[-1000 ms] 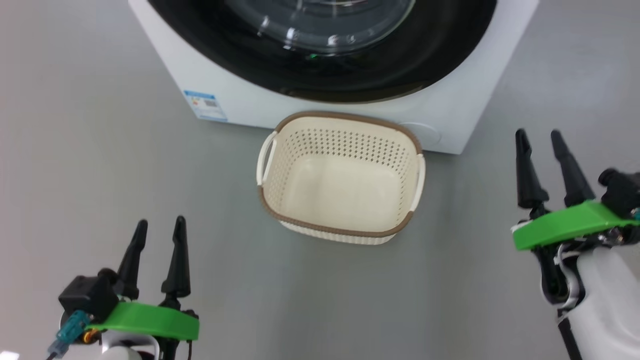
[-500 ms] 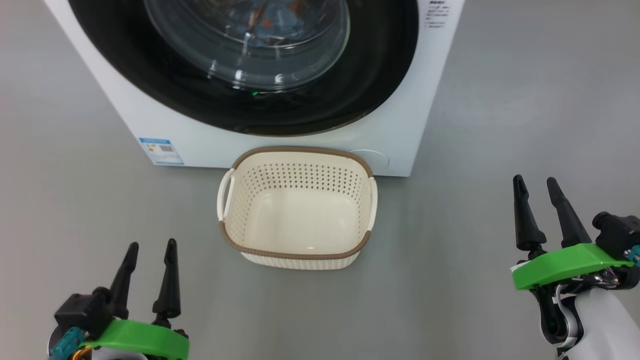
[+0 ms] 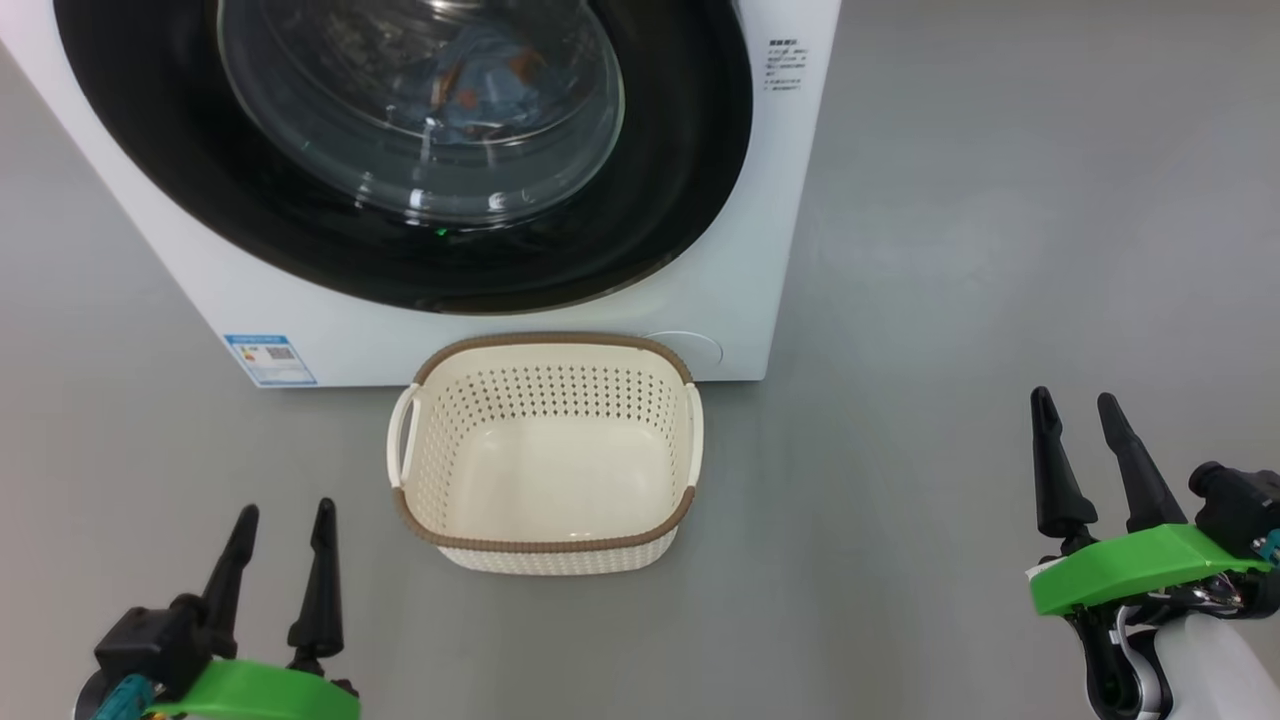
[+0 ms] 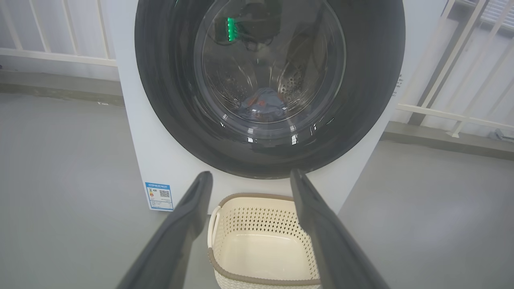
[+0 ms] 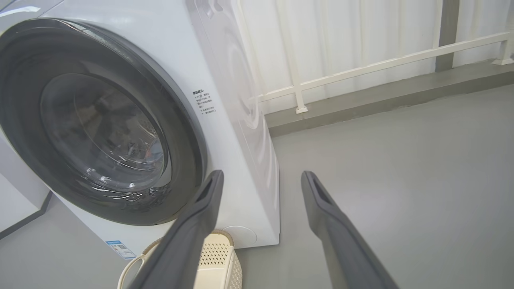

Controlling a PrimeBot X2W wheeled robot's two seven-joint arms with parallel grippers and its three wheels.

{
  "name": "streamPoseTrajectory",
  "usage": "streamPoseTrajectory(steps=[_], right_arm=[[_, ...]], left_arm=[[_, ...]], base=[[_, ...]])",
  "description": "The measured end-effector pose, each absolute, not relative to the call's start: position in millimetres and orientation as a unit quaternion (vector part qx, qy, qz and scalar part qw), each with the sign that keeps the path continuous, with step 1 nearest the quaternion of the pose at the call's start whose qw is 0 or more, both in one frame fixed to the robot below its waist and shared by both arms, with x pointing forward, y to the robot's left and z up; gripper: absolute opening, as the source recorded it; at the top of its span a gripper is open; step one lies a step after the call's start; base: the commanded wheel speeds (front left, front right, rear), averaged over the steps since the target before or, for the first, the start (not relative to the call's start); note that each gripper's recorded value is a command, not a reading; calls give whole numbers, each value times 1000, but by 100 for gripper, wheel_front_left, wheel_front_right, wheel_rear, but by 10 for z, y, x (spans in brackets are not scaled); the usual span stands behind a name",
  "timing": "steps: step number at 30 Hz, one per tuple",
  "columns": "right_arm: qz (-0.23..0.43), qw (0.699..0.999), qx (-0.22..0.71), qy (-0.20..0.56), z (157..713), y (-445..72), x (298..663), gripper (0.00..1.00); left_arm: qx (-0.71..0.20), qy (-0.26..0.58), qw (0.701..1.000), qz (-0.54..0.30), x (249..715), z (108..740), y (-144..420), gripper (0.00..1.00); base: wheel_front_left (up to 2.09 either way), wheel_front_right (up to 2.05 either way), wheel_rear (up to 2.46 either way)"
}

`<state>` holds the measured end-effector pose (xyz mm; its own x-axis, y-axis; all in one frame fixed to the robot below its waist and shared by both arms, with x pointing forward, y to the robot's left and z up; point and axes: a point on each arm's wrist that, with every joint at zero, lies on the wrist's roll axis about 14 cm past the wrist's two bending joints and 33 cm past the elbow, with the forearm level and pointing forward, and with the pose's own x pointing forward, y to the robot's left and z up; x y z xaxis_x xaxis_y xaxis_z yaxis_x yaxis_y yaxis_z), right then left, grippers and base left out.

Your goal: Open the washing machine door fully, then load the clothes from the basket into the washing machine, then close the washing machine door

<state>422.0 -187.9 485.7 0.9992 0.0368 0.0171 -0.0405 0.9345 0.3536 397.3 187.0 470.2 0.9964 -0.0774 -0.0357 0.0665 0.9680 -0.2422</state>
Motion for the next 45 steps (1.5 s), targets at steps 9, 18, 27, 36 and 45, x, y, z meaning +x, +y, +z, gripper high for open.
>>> streamPoseTrajectory(steps=[9, 18, 27, 36, 45], right_arm=[[-1, 984, 179, -8, 4862, -2033, 4039, 100], [-12, 984, 178, -7, 4841, -2107, 3938, 100], [-15, 984, 179, -11, 4864, -2130, 3918, 100], [-17, 984, 179, -11, 4859, -2141, 3876, 100], [-17, 984, 179, -10, 4853, -2137, 3887, 100]], left_arm=[[-118, 26, 992, -35, 3915, 4682, 1886, 100], [-111, 28, 993, -36, 3885, 4665, 1888, 100], [-103, 25, 994, -40, 3891, 4689, 1875, 100], [-95, 24, 994, -42, 3872, 4698, 1870, 100], [-87, 31, 995, -38, 3846, 4648, 1902, 100]], base=[[0, 0, 0], [0, 0, 0], [0, 0, 0], [0, 0, 0], [0, 0, 0]])
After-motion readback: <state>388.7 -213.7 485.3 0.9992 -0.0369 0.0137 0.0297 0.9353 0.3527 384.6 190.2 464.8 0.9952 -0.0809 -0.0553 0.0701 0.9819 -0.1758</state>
